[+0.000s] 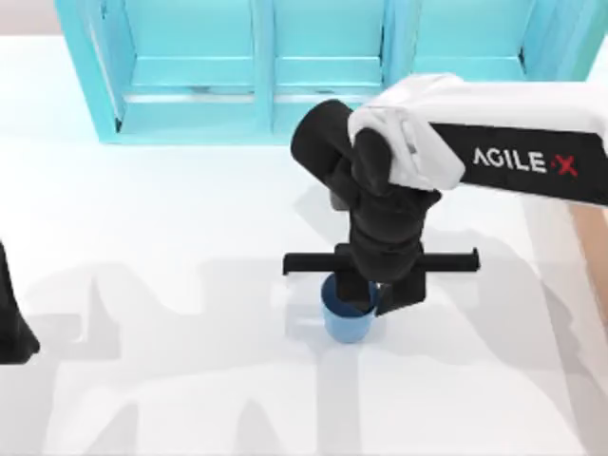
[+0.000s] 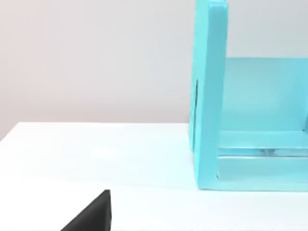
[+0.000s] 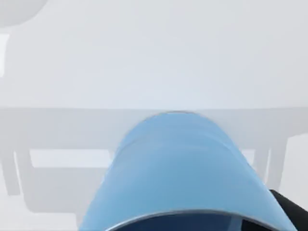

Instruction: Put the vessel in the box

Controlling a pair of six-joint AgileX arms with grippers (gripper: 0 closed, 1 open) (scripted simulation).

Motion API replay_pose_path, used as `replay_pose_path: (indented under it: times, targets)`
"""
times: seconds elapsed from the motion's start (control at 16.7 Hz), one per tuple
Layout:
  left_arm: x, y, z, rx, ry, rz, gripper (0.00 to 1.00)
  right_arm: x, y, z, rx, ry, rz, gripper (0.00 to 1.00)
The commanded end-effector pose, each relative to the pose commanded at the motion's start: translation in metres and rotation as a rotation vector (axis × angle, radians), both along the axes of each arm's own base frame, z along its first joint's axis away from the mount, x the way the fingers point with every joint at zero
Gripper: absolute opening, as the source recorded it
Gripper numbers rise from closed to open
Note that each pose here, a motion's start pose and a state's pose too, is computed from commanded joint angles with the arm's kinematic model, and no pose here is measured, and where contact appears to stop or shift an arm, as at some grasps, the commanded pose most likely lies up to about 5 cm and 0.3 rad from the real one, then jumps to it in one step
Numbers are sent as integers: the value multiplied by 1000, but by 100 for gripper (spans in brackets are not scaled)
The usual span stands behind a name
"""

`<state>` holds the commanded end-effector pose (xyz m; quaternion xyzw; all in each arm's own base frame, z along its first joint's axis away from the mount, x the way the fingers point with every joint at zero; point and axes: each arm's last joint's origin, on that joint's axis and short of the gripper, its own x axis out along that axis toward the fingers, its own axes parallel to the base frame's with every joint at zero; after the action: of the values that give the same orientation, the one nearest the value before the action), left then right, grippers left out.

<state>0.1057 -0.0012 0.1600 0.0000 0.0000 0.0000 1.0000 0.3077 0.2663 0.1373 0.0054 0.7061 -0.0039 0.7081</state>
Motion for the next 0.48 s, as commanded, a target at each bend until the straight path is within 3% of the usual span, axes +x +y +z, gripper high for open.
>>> replay_pose_path:
  times: [0.24, 0.48]
  targets:
    - [0, 0, 0, 0, 0, 0, 100, 30, -34, 29, 23, -73, -35, 0]
    - [0, 0, 0, 0, 0, 0, 100, 75, -137, 75, -2, -151, -73, 0]
